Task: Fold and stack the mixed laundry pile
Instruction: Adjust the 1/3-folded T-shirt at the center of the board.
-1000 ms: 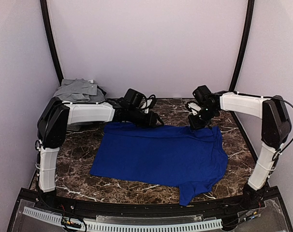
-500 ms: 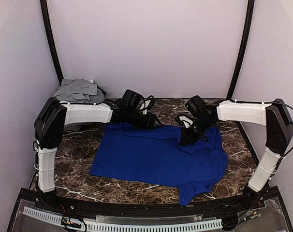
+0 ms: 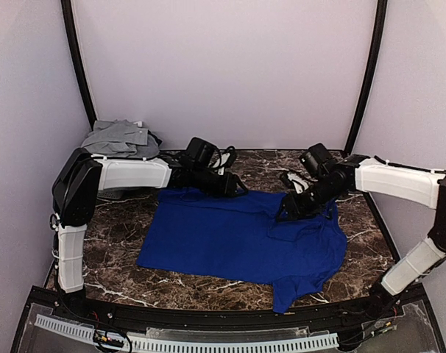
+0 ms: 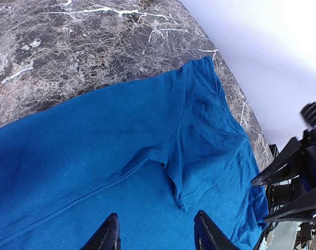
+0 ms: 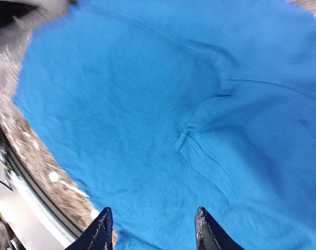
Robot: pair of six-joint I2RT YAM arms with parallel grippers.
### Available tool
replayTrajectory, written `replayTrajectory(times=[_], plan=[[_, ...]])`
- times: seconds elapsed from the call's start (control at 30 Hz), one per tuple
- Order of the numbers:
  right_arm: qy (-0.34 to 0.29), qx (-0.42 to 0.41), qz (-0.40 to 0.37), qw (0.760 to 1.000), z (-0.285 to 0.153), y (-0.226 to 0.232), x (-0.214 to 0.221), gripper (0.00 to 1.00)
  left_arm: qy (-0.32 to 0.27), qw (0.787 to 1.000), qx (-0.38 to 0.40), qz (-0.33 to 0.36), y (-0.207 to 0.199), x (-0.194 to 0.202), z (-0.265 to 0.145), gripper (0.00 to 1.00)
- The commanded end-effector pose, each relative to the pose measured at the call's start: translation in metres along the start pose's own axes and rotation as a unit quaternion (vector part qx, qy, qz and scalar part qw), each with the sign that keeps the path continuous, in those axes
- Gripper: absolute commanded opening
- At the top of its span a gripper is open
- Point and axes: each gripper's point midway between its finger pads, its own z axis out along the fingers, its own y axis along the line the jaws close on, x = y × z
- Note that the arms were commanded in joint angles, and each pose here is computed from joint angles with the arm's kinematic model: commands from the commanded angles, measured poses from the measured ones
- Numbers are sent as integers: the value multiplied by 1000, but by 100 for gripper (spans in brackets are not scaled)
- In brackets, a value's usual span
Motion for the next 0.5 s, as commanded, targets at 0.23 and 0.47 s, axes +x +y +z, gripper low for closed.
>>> replayTrajectory(times=[0.23,0.47], plan=[[-101,-2,139,985,-54,-67,10,34,-9,966,115,231,-121,35,17,39],[-91,-36,189,977,-42,-62,38,29,1,958,103,268,-132,46,42,32]])
